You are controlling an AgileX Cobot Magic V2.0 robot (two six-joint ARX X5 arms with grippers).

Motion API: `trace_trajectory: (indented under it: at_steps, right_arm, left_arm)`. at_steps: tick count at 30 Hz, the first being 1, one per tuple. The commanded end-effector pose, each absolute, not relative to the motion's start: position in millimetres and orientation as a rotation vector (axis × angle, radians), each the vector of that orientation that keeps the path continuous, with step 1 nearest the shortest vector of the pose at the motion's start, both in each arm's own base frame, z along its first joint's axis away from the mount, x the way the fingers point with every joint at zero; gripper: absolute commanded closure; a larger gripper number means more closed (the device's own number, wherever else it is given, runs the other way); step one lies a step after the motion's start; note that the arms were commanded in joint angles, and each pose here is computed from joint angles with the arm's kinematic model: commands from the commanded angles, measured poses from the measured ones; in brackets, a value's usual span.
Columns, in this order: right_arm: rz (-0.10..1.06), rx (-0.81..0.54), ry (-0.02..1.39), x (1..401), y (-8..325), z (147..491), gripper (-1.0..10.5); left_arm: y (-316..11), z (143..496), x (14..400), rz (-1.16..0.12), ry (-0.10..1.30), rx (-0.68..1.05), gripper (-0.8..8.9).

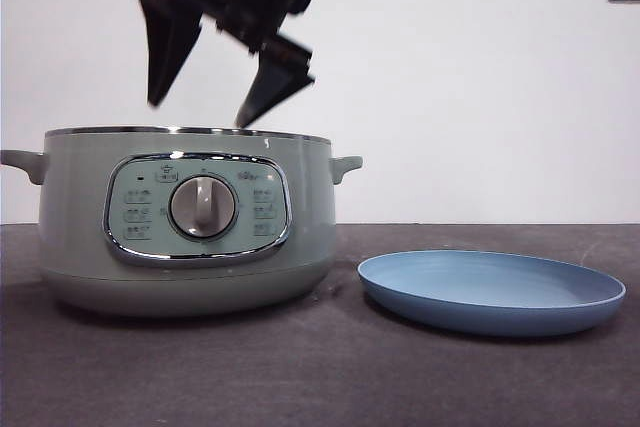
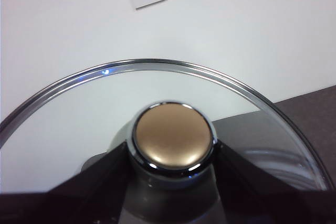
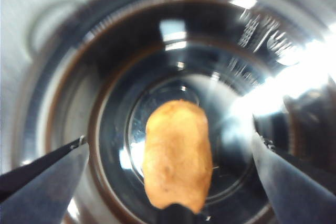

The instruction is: Take the potato out from the steamer,put the potato on the plate,close the lid

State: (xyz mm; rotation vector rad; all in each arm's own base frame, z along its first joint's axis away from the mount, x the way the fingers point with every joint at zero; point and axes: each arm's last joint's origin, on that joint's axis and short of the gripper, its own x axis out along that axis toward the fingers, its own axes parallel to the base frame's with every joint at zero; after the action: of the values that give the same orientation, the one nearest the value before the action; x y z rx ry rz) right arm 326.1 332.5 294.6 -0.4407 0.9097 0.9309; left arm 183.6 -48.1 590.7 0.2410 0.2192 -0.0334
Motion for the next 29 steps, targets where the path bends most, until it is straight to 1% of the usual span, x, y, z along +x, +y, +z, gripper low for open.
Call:
trace_trajectory:
  at_steps: [1, 8, 12, 13, 16, 18, 20, 21, 26, 29]
  right_arm:
    - [0.931, -0.458, 0.928, 329.4, 338.2, 281.5, 3.6]
    - [0.925, -0.479, 1.001, 336.1, 344.7, 252.2, 3.6]
    - [0.928, -0.487, 1.022, 337.2, 348.8, 241.4, 3.6]
    - [0.929, -0.488, 1.025, 337.2, 349.8, 239.3, 3.9]
    - [0.928, -0.492, 1.033, 337.8, 350.9, 235.1, 5.9]
    - [0.928, -0.495, 1.042, 338.1, 351.5, 232.0, 7.4]
    - [0.933, -0.505, 1.045, 338.4, 351.8, 229.7, 9.3]
    - [0.938, -0.513, 1.042, 338.3, 351.7, 229.7, 9.7]
    - [0.942, -0.515, 1.022, 337.5, 353.9, 234.5, 9.6]
    - [0.93, -0.503, 0.991, 337.9, 346.7, 258.4, 9.6]
  left_arm:
    - [-45.1, 594.8, 174.4, -0.033, 0.194, 0.245, 8.22]
    - [-45.4, 593.8, 175.1, -0.035, 0.202, 0.248, 8.22]
    - [-45.4, 593.8, 175.1, -0.035, 0.202, 0.248, 8.22]
    - [-45.4, 593.8, 175.1, -0.035, 0.203, 0.248, 8.22]
    - [-45.5, 593.8, 175.1, -0.036, 0.203, 0.248, 8.22]
    - [-45.5, 593.8, 175.1, -0.037, 0.202, 0.248, 8.22]
    - [-45.5, 593.8, 175.1, -0.038, 0.203, 0.248, 8.22]
    - [-45.5, 593.8, 175.1, -0.038, 0.203, 0.248, 8.22]
    - [-45.6, 593.7, 175.3, -0.039, 0.203, 0.248, 8.22]
    - [-45.7, 593.7, 175.3, -0.042, 0.203, 0.247, 8.22]
